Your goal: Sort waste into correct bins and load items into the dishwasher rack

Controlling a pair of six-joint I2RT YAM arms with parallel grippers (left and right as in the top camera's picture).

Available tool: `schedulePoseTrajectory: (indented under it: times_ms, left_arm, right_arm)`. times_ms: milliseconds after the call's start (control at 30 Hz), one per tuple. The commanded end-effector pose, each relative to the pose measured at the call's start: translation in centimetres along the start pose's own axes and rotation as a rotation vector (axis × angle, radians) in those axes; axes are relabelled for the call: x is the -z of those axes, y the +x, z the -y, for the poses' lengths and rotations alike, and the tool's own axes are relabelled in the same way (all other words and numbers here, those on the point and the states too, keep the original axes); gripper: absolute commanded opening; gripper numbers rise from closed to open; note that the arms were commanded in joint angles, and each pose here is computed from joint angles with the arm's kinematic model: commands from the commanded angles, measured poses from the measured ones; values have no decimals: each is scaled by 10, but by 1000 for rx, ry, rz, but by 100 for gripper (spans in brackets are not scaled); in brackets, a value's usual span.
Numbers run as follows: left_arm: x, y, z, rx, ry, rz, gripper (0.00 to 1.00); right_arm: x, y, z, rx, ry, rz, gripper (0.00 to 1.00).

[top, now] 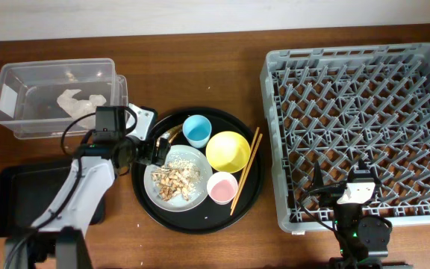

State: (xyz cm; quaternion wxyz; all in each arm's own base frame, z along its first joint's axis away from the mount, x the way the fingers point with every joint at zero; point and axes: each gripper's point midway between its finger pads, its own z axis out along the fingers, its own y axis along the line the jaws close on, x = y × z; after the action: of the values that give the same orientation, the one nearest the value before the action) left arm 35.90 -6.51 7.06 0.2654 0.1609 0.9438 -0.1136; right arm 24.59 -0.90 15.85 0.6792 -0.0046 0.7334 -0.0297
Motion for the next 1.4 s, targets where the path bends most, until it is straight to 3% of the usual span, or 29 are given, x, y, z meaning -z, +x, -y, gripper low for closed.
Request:
schedulePoseTrajectory:
  times_ms: [0, 333, 400, 700, 967, 1367]
  left_arm:
    - [-11, 6, 2, -27, 17, -12, 97]
    - [-43, -1, -6, -109, 13, 19, 89]
    - [-43, -6, -8, -115, 8, 40, 79]
    - [-63, -5, -6, -124, 46, 54, 78]
    - [-66, -10, 13, -177, 84, 67, 64]
    - [-70, -6, 3, -203, -29, 27, 62]
  right_arm:
    - [0, 3, 2, -2, 11, -5, 99]
    - [0, 3, 2, -2, 11, -5, 99]
    - [0, 3, 2, -2, 11, -5, 99]
    - [0, 3, 2, -2, 11, -5, 99]
    - [0, 3, 2, -2, 11, -5, 99]
    - [0, 3, 2, -2, 11, -5, 99]
